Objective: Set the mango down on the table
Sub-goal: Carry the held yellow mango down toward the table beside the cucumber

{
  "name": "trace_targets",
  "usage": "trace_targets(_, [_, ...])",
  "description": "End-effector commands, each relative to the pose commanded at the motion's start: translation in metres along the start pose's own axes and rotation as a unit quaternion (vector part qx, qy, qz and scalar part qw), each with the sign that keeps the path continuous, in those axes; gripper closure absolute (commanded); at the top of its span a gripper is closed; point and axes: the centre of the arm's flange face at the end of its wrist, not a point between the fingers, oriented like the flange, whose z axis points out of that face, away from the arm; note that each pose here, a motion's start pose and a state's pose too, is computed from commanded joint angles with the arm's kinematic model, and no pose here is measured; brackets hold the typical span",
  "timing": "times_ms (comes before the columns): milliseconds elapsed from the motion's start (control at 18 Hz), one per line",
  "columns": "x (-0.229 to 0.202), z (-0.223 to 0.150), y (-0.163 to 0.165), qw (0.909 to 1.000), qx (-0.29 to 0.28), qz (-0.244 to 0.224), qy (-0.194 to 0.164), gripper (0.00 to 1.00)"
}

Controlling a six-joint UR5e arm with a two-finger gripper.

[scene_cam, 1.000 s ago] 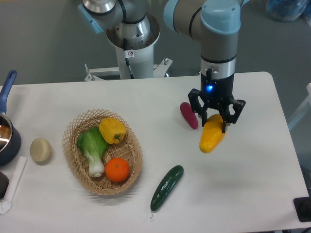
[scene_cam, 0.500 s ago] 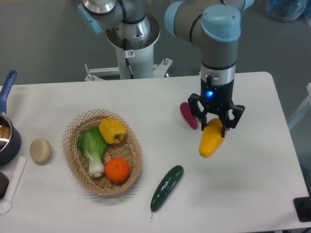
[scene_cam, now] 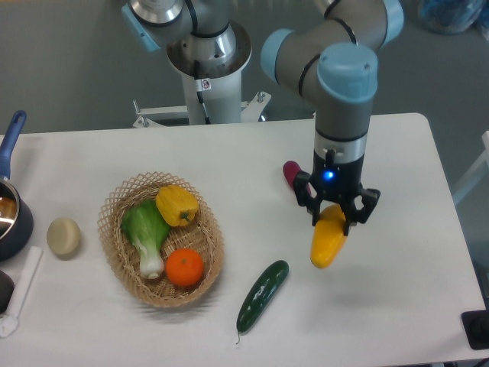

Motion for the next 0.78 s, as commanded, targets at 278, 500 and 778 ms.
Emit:
trace_targets(278, [-0.006, 0.038, 0.007, 0.9996, -0.028, -0.002, 0.005, 0.74])
trace_targets(500, [-0.006, 0.064, 0.008, 0.9985, -0.035, -0.035, 0.021, 0.74])
trace_targets(778, [-0.011, 0.082, 0.010, 0.9961, -0.040, -0.074, 0.028, 0.73])
